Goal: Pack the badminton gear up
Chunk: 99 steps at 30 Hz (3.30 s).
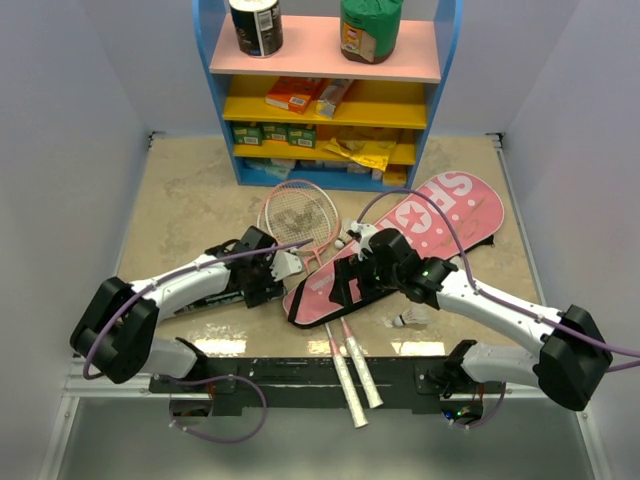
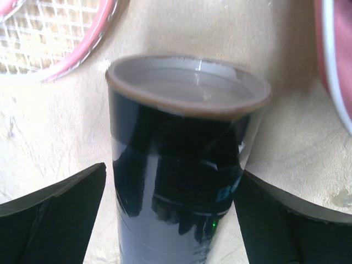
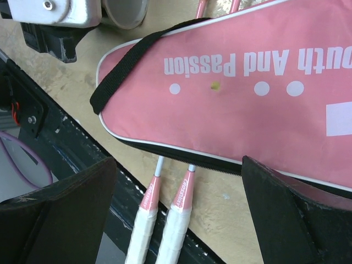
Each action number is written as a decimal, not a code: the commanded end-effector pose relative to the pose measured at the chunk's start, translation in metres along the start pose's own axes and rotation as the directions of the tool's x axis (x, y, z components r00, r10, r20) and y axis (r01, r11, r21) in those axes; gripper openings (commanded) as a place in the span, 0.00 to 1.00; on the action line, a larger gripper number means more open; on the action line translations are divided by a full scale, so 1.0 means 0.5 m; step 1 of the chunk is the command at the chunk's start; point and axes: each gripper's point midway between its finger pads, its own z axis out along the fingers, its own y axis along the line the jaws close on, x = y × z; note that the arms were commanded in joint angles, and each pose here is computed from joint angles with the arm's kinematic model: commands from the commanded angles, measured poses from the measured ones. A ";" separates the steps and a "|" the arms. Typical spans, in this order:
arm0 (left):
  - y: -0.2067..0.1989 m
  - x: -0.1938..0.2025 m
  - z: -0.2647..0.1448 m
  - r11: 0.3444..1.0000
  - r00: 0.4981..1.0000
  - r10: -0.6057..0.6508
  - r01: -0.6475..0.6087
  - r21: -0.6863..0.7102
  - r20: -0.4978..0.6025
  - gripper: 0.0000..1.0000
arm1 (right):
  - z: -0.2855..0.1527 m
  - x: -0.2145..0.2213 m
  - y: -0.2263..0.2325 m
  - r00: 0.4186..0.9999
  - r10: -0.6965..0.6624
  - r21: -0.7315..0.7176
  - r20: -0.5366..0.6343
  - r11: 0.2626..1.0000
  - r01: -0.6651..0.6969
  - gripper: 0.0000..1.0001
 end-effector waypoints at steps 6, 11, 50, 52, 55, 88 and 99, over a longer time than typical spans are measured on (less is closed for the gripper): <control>-0.021 -0.011 0.028 0.989 0.994 0.102 -0.098 0.112 -0.036 0.98 | 0.009 -0.010 0.010 0.999 0.004 -0.033 0.037 0.999 -0.002 0.99; -0.033 -0.004 0.028 0.990 0.996 0.080 -0.076 0.122 -0.034 0.79 | 0.011 -0.006 0.009 0.999 0.007 -0.033 0.035 0.999 -0.006 0.99; -0.056 -0.319 -0.354 0.977 0.627 -0.133 -0.048 0.209 0.767 0.00 | -0.217 -0.272 0.271 0.961 -0.127 -0.335 0.245 0.919 0.207 0.54; -0.054 -0.327 -0.358 0.976 0.615 -0.132 -0.054 0.209 0.778 0.00 | -0.212 -0.274 0.278 0.962 -0.120 -0.351 0.244 0.914 0.203 0.52; -0.053 -0.334 -0.355 0.975 0.609 -0.141 -0.053 0.217 0.781 0.00 | -0.199 -0.266 0.290 0.968 -0.119 -0.382 0.220 0.903 0.197 0.49; -0.068 -0.351 -0.405 0.975 0.497 -0.121 -0.106 0.198 0.859 0.00 | -0.128 -0.208 0.298 0.984 -0.119 -0.412 0.132 0.897 0.164 0.22; -0.067 -0.350 -0.424 0.978 0.478 -0.103 -0.109 0.175 0.872 0.00 | -0.163 -0.218 0.294 0.977 -0.113 -0.382 0.180 0.907 0.175 0.00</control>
